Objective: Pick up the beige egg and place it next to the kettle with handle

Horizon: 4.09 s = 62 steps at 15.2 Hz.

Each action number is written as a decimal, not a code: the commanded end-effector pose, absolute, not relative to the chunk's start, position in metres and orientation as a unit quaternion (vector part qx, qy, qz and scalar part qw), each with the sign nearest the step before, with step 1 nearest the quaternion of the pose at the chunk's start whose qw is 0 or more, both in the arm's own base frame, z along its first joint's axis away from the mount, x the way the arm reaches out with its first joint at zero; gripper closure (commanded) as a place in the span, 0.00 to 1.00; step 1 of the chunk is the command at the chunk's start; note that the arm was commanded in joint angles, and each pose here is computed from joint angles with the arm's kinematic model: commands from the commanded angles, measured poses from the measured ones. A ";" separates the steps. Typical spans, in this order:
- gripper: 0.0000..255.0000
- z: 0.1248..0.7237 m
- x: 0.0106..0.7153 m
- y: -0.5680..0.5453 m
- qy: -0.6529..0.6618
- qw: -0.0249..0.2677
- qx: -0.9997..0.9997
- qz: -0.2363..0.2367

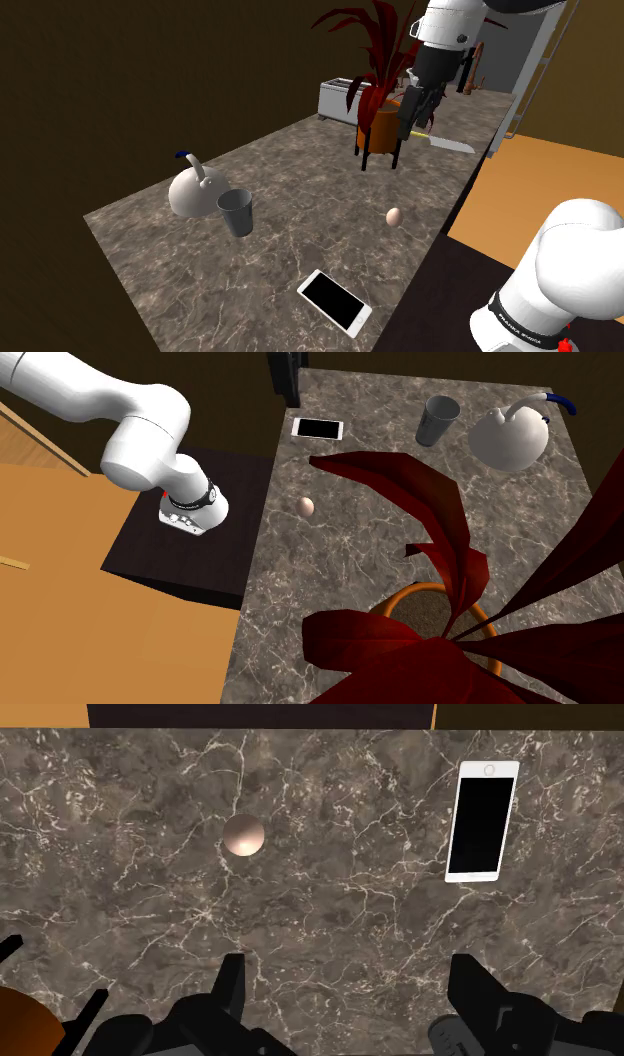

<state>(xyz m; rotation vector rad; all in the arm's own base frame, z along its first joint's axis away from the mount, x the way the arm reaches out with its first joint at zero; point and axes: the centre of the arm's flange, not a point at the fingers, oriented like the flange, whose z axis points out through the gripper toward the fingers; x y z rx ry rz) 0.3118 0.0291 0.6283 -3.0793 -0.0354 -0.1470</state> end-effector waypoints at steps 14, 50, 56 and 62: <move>0.00 0.459 0.300 0.011 -0.004 -0.019 -0.996 -0.087; 1.00 0.341 0.308 -0.010 0.001 -0.046 -0.993 -0.109; 1.00 0.372 0.308 -0.010 0.001 -0.046 -0.993 -0.109; 1.00 0.404 0.308 -0.010 0.001 -0.046 -0.993 -0.109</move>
